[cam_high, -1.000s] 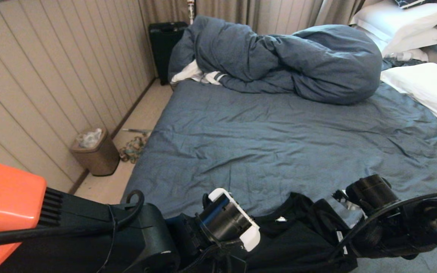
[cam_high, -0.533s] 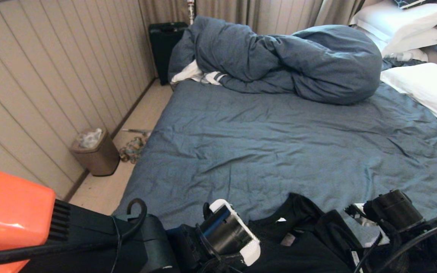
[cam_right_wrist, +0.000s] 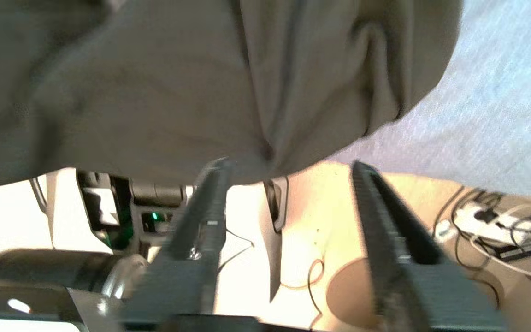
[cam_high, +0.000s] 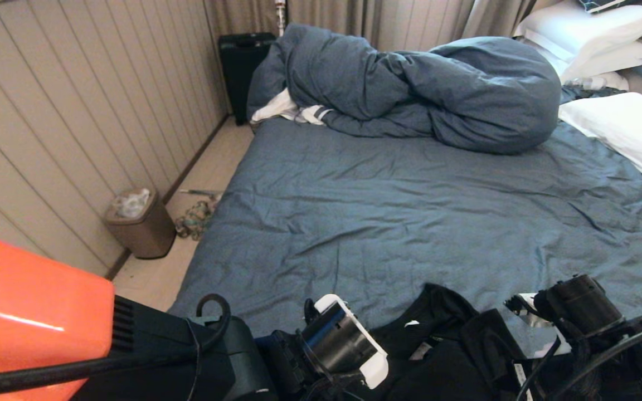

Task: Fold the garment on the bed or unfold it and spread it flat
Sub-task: Unford the black T-shirt

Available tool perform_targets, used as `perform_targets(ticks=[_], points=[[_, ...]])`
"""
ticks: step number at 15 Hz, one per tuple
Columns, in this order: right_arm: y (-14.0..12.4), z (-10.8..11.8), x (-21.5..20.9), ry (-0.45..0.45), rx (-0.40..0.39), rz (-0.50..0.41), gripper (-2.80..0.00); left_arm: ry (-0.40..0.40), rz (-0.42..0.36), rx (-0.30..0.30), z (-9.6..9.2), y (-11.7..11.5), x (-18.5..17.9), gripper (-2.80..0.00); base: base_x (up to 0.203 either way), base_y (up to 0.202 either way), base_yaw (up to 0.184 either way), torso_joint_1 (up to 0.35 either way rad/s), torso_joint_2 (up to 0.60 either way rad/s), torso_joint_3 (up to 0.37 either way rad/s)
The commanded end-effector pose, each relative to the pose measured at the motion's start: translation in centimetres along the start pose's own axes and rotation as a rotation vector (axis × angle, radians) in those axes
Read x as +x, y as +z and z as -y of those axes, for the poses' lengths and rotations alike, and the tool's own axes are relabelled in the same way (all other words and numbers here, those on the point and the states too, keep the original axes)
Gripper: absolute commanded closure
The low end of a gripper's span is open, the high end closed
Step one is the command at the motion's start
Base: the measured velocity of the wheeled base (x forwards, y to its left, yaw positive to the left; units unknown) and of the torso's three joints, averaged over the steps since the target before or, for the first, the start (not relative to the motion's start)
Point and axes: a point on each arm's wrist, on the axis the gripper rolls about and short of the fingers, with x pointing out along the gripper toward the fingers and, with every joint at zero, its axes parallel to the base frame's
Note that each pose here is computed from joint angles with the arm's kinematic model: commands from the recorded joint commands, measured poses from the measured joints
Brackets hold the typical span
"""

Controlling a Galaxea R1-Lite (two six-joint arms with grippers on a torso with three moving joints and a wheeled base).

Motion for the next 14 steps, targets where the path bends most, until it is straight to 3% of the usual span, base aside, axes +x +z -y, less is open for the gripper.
perform_targets(ticks=[1, 4, 6, 10, 14], points=[[1.0, -0.1, -0.4, 0.009, 0.009, 0.038, -2.80, 0.007, -0.009, -0.003, 0.0, -0.1, 0.4, -2.80, 0.000, 0.000, 0.000, 0.000, 0.00, 0.000], [3.3, -0.8, -1.1, 0.037, 0.017, 0.112, -2.80, 0.005, 0.001, -0.001, 0.2, 0.2, 0.7, -2.80, 0.000, 0.000, 0.000, 0.000, 0.00, 0.000], [4.7, -1.2, -1.3, 0.048, 0.019, 0.144, -2.80, 0.016, 0.021, -0.030, -0.4, 1.6, 1.3, -2.80, 0.000, 0.000, 0.000, 0.000, 0.00, 0.000], [7.1, -2.5, 1.6, 0.045, 0.007, 0.101, -2.80, 0.042, 0.115, -0.128, -3.0, 7.0, 2.0, -2.80, 0.000, 0.000, 0.000, 0.000, 0.00, 0.000], [9.1, -6.7, 4.5, 0.093, -0.080, 0.080, -2.80, 0.049, 0.118, -0.131, -3.0, 8.4, 2.8, -2.80, 0.000, 0.000, 0.000, 0.000, 0.00, 0.000]])
